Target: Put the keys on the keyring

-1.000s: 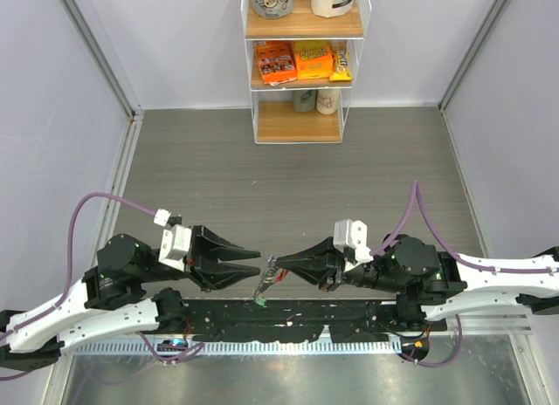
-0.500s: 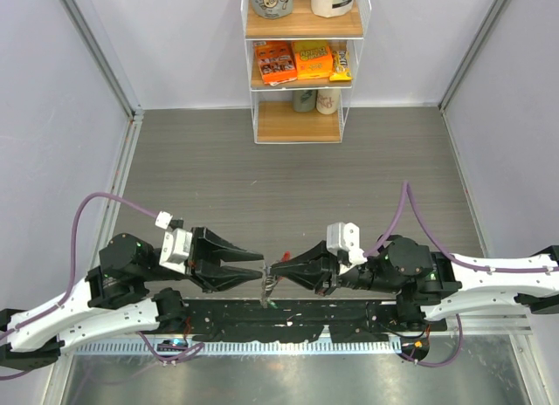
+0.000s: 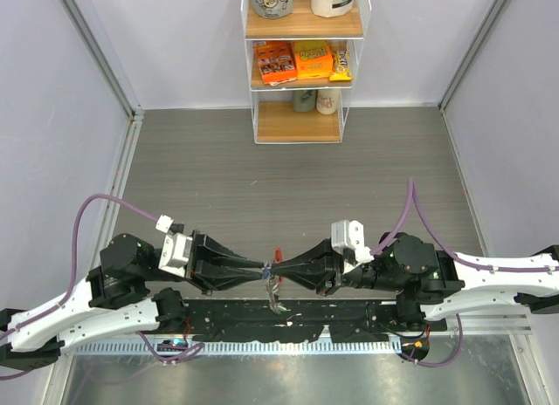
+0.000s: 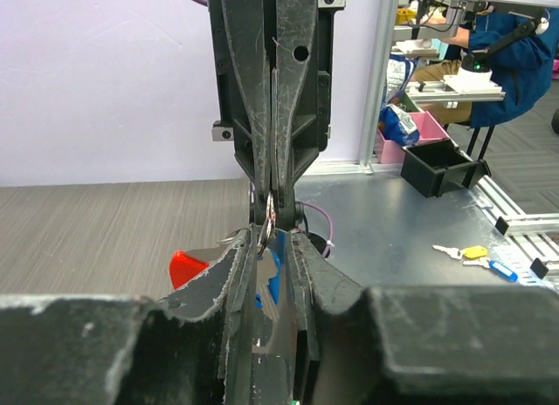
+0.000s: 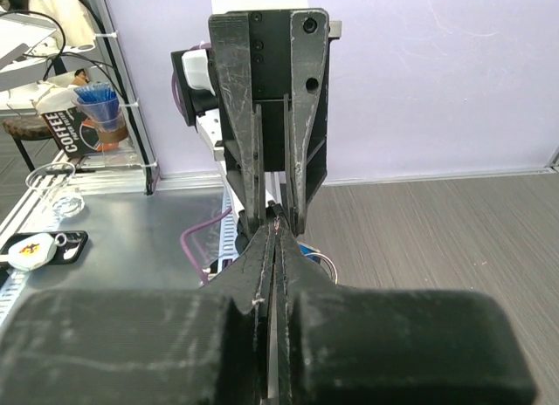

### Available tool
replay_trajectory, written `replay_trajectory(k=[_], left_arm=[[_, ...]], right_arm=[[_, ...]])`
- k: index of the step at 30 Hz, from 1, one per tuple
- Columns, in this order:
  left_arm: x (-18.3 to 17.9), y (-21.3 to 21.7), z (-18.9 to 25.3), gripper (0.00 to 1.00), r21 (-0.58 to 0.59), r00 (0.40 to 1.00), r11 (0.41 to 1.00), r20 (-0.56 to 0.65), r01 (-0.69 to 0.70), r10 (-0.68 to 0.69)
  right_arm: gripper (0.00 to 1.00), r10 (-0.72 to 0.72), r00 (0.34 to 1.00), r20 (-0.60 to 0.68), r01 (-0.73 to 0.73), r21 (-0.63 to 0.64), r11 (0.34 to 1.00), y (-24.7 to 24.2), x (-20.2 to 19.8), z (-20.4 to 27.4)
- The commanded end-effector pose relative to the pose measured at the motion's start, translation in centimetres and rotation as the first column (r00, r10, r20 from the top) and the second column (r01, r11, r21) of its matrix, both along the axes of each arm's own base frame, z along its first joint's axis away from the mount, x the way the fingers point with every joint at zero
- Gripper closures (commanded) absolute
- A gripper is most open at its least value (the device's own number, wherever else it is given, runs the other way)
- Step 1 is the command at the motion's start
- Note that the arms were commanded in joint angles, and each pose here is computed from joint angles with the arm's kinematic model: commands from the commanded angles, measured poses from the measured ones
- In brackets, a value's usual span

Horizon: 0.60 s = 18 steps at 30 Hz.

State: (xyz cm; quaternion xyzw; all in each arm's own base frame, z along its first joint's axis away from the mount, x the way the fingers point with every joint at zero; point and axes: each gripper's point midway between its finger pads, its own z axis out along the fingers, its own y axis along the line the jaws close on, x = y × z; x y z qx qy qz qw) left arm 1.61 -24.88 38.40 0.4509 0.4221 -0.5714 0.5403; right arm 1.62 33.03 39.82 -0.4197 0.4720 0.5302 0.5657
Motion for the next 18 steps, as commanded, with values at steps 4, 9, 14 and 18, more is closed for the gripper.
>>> replay_trajectory(k=[4,9,14,18], left_arm=[[-0.4,0.1,1.1,0.83,-0.042,0.999,0.999,0.035,0.019,-0.018],[-0.4,0.1,1.4,1.00,-0.050,0.999,0.999,0.034,0.017,-0.015],[-0.7,0.2,1.8,1.00,-0.060,0.999,0.998,0.032,0.034,-0.032],[-0.9,0.4,2.3,1.00,-0.077,0.999,0.996,0.031,0.043,-0.040]], right_arm=[[0.95,0.031,1.000,-0.002,-0.030,0.160,0.987,-0.9,-0.6,5.5],[0.95,0.043,0.999,-0.022,-0.039,0.158,0.987,-0.7,-0.8,5.4],[0.95,0.027,1.000,-0.013,-0.024,0.185,0.983,-0.7,-0.5,5.6],[0.95,-0.002,0.999,0.041,-0.009,0.257,0.966,-1.1,-0.2,5.9]])
